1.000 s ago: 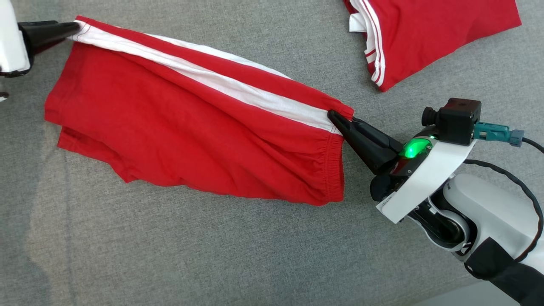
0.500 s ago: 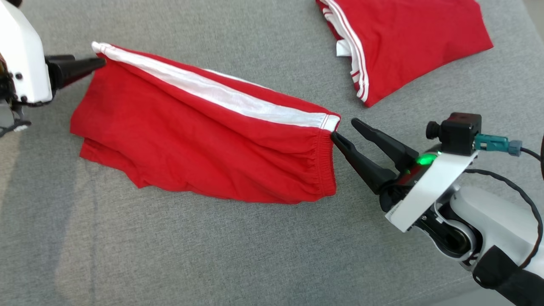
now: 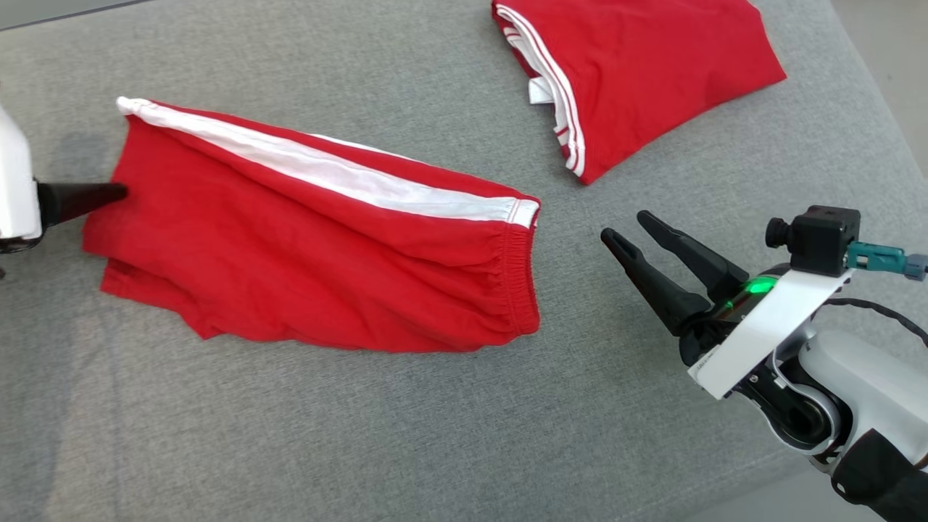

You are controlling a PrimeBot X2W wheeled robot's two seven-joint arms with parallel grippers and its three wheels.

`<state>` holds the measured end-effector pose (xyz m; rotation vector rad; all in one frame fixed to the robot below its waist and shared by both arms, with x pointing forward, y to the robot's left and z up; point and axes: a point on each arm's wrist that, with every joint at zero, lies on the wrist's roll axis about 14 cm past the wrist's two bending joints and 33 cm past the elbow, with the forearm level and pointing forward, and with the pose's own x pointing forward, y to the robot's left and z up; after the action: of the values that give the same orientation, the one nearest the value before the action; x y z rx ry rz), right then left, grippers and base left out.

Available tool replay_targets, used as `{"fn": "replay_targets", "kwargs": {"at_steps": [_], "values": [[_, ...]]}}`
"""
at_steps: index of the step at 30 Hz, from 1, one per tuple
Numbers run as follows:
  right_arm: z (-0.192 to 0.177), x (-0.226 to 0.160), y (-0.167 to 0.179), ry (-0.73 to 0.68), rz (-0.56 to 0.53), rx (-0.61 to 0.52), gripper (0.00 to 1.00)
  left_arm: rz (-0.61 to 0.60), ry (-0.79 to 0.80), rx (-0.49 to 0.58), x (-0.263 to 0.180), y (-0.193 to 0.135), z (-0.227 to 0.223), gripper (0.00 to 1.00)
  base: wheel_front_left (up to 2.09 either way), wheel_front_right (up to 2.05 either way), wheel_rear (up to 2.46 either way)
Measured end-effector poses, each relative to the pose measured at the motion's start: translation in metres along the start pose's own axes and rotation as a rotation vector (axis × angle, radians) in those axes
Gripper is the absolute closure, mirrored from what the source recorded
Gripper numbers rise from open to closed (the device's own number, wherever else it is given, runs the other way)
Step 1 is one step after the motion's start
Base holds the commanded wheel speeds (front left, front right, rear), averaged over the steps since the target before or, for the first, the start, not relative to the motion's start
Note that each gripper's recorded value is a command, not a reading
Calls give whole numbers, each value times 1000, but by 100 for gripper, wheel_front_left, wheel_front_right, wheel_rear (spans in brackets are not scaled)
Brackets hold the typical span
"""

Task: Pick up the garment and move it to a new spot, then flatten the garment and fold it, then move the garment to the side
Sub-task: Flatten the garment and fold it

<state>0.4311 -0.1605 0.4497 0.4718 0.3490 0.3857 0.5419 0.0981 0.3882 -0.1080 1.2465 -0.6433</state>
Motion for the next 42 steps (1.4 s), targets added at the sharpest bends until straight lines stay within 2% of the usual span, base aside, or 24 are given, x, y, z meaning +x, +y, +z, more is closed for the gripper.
{"fn": "replay_targets", "kwargs": {"at_steps": [2, 5, 12, 16, 19, 22, 23, 24, 25, 26, 33, 37, 42], "values": [[-1, -4, -7, -1, -22, 6, 0, 7, 18, -16, 6, 5, -3, 0, 0, 0, 0], [0, -10, -15, -10, -51, 14, 0, -44, 72, -73, 15, 0, -11, 0, 0, 0, 0], [-1, -16, -21, -19, -79, 14, 0, -43, 115, -106, 18, 2, -16, 0, 0, 0, 0], [-4, -17, -23, -16, -87, 22, 0, -113, 156, -121, 21, -13, -23, 0, 0, 0, 0], [-4, -16, -25, -15, -88, 20, 0, -210, 174, -109, 23, -37, -23, 0, 0, 0, 0], [-6, -14, -24, -9, -84, 20, 0, -214, 167, -92, 23, -40, -21, 0, 0, 0, 0], [-7, -13, -23, -9, -83, 21, 0, -202, 165, -90, 23, -38, -22, 17, 0, 0, 0], [-7, -12, -22, -10, -80, 22, 0, -191, 166, -84, 23, -37, -22, 66, 0, 0, 0], [-7, -12, -21, -10, -79, 21, 0, -180, 166, -83, 23, -35, -22, 96, 0, 0, 0], [-6, -12, -21, -12, -79, 20, 0, -175, 164, -82, 23, -34, -22, 100, 0, 0, 0], [-8, -17, -22, -9, -91, 22, 0, -167, 150, -86, 16, -35, -26, 100, 0, 0, 0], [-4, -21, -14, -14, -73, 13, 0, -208, 152, -100, 7, -51, -39, 100, 0, 0, 0], [3, -19, 2, -19, -27, -2, 0, -209, 89, -129, -11, -56, -47, 100, 0, 0, 0]]}}
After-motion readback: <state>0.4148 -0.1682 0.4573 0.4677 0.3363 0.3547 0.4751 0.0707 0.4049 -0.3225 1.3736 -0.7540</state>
